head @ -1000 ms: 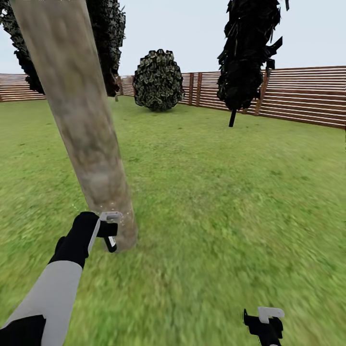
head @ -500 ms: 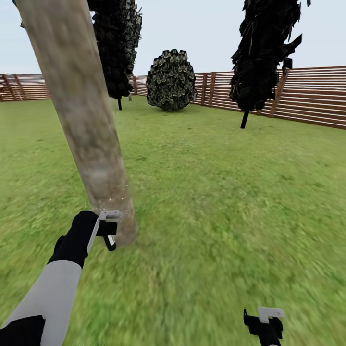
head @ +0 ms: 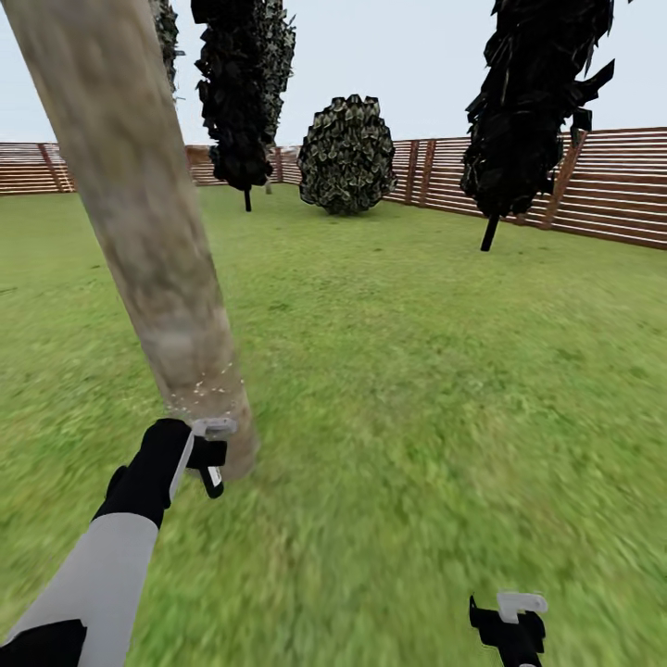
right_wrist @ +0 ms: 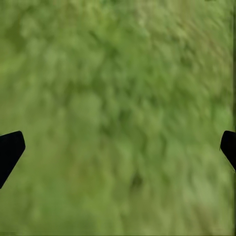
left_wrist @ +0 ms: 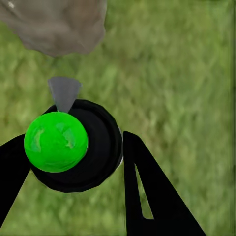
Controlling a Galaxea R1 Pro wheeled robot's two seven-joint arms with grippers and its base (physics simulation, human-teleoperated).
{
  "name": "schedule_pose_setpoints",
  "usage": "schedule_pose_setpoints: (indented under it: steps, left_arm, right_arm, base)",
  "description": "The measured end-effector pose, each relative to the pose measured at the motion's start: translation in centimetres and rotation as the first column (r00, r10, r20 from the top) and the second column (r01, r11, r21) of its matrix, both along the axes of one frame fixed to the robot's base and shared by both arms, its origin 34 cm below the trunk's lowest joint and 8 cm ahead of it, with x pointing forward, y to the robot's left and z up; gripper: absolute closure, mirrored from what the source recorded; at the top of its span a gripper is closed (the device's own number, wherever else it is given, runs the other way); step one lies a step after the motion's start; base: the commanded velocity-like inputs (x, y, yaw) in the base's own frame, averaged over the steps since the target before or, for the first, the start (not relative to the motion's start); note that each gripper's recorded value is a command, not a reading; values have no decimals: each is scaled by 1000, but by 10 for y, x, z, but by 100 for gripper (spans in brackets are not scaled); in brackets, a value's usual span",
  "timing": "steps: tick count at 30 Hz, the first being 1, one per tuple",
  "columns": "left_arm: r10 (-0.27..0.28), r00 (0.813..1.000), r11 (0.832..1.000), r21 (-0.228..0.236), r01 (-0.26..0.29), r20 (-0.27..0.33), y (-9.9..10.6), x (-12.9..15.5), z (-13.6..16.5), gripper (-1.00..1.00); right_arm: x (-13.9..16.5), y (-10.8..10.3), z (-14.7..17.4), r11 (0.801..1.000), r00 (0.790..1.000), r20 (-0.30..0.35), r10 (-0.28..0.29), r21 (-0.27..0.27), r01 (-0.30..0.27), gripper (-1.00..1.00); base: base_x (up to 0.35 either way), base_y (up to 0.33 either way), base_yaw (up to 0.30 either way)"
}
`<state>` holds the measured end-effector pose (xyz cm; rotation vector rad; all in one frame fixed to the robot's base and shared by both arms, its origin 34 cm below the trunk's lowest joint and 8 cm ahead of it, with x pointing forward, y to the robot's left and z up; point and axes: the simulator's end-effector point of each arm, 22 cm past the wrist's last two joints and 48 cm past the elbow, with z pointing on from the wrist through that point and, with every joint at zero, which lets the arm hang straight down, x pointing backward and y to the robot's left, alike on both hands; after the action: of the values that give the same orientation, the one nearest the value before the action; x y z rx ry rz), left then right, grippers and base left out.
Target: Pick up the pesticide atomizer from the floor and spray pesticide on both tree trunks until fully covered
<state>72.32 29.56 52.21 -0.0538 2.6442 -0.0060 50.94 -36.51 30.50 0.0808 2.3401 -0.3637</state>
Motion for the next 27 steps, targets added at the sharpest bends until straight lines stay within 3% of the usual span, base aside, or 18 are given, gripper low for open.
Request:
schedule_pose_setpoints:
  steps: [6,10,14,16,18,27]
  left_arm:
    - [16,1000,1000,22,-16,-19,16,-10,-10,100]
    - [49,998,996,73,-45,-50,56,-29,-23,100]
    - [39,997,998,59,-35,-60,47,-31,-28,100]
    - [21,996,999,30,-18,-83,27,-35,-38,100]
    - [15,995,999,33,-12,-98,24,-39,-44,100]
    - [34,990,998,64,-26,-138,49,-60,-62,100]
  right_arm:
    - [0,0,0,1000,1000,0,0,1,0,-100]
    - [0,0,0,1000,1000,0,0,1,0,-100]
    - [0,0,0,1000,1000,0,0,1,0,-100]
    - [0,0,0,1000,1000,0,0,1,0,-100]
    - [0,0,0,1000,1000,0,0,0,0,-100]
    - [0,0,0,1000,1000,-1,0,1,0,-100]
  base:
    - [206,-226,169]
    - [201,-226,274]
    - [174,-232,275]
    - [162,-238,156]
    - [141,-248,64]
    - [17,-271,5]
